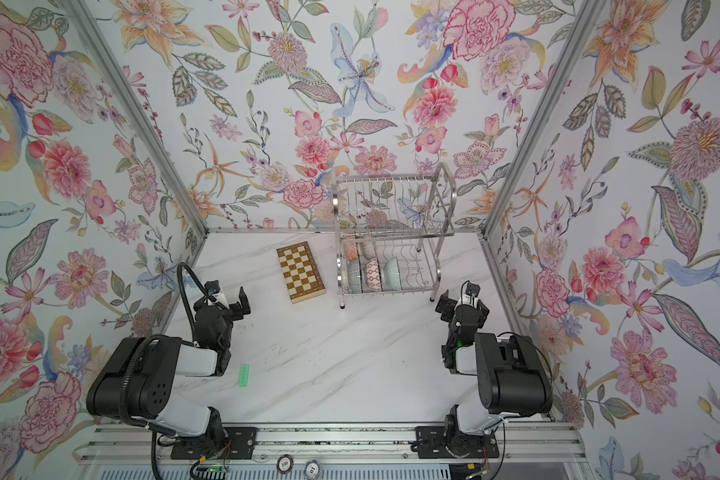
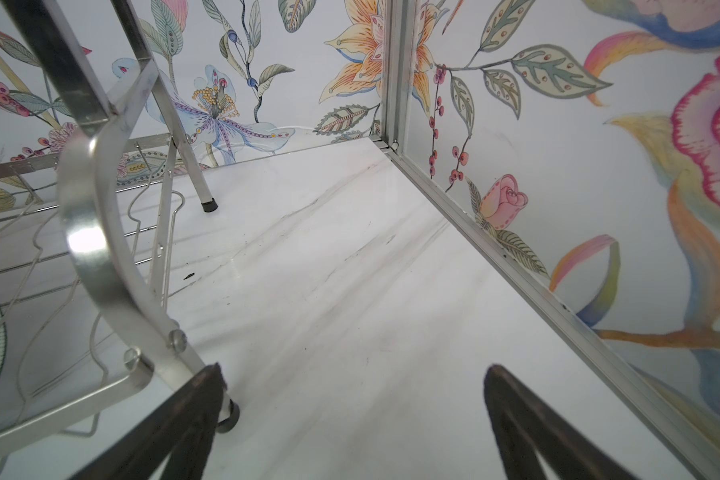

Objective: Load the bowls into the dish rack

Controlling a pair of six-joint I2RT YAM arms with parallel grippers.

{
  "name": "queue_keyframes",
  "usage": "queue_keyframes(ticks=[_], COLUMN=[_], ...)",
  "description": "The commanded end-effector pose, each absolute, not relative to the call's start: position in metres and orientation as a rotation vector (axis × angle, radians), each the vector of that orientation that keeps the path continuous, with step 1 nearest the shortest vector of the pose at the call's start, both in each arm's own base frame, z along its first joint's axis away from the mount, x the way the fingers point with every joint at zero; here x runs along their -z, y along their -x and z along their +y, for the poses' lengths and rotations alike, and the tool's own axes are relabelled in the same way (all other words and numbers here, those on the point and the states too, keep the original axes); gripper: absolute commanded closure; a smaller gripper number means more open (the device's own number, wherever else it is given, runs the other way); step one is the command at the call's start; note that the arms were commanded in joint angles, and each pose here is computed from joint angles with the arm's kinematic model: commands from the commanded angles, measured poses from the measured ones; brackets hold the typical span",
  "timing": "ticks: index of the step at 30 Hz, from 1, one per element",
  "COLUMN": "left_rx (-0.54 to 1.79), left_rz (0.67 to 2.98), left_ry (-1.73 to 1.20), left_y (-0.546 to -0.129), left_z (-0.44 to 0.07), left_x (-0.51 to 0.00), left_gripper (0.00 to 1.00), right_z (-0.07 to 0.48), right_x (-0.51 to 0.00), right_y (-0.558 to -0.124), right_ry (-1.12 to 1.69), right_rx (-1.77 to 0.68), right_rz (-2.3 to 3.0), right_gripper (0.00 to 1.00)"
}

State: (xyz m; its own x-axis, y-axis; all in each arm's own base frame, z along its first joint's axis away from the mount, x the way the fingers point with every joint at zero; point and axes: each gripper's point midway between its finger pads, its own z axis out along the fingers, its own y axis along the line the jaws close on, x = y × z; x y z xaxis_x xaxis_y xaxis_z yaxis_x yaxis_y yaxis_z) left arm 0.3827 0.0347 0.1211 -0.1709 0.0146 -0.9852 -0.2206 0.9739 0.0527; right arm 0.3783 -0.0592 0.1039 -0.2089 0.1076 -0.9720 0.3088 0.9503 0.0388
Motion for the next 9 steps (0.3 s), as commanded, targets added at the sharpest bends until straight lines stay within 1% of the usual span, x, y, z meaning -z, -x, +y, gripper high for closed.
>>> queue_keyframes(ticks=[1,9], left_rx=[-0.232,-0.231], left_rz=[1.714,1.712], left_ry=[0.157,0.157], left_y=[-0.3825,-0.3826], left_z=[0.0363,0.0361], left_x=[-0.1245,-0.1249], left_gripper=[0.01,0.01], right_z=[-0.0596,-0.0594], right_x=[-0.1062,-0.1068], right_y=[-0.3795,-0.3792], right_ry=[-0.319,-0.318], right_rx=[0.171,0.168], right_rz=[1.778,1.775], right_gripper=[0.01,0.01])
